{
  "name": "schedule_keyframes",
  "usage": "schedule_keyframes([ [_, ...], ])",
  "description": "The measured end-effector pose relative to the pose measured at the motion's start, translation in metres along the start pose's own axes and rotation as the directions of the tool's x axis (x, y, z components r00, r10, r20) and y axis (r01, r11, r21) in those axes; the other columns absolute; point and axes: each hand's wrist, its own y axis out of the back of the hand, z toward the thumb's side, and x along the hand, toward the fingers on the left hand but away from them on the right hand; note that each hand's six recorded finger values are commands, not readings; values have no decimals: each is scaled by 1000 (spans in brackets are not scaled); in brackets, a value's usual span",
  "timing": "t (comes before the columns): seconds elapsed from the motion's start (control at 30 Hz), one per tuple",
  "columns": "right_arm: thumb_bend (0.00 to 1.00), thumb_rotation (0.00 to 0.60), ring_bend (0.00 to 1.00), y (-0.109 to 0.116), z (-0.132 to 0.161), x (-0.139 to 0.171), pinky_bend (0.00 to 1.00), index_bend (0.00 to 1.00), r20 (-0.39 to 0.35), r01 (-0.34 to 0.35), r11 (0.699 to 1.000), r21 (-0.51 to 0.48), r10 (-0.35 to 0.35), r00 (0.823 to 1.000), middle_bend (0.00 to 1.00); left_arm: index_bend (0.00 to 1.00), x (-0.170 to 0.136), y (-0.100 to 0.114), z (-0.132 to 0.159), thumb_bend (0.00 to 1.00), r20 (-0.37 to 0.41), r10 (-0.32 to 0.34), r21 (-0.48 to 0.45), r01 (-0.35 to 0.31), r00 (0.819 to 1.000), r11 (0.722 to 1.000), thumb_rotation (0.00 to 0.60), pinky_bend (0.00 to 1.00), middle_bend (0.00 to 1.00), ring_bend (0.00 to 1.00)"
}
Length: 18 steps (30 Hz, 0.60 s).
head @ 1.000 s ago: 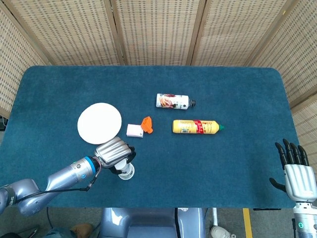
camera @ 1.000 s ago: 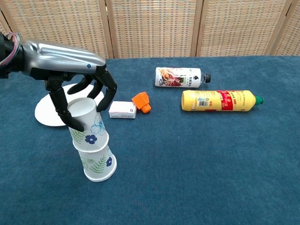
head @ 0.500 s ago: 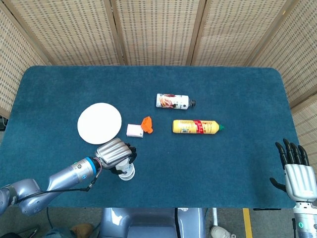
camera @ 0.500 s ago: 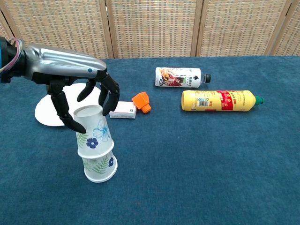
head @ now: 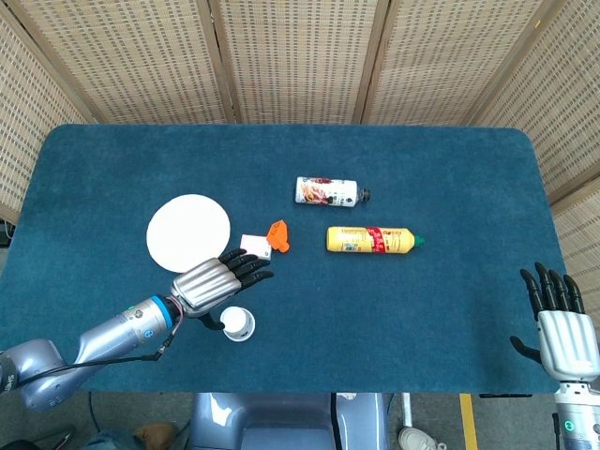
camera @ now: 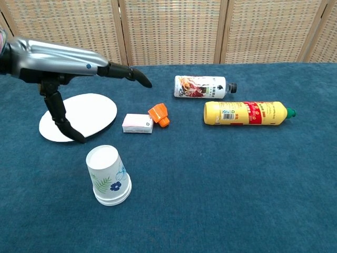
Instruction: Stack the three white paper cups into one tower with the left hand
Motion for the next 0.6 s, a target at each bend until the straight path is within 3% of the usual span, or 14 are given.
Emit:
schedule_keyframes([
  [0.17,0,600,0,1,1,1,0,0,-7,4,1000,-3,-4,1000,0,0,-20,10,-31,0,-120,119,47,-114,986,992,600,0,0,0],
  [0.27,0,600,0,0,2,1,0,0,-9,3,1000,0,-3,1000,0,0,-40,12,-53,0,-231,219,83,-205,948,975,600,0,0,0],
  [0.37,0,600,0,-1,2,1,0,0,-10,4,1000,5,-4,1000,0,0,-69,5,-78,0,-363,310,91,-298,879,950,600,0,0,0],
  [0.43,0,600,0,-2,2,0,0,0,-10,6,1000,11,-6,1000,0,0,-96,-8,-94,0,-465,350,91,-349,813,933,600,0,0,0],
  [0.5,0,600,0,-3,2,0,0,0,-12,8,1000,16,-8,1000,0,0,-125,-27,-108,0,-564,360,82,-383,743,920,600,0,0,0],
  [0.6,0,600,0,-4,3,-1,0,0,-13,10,1000,18,-10,1000,0,0,-160,-57,-120,0,-664,343,66,-405,664,912,600,0,0,0],
])
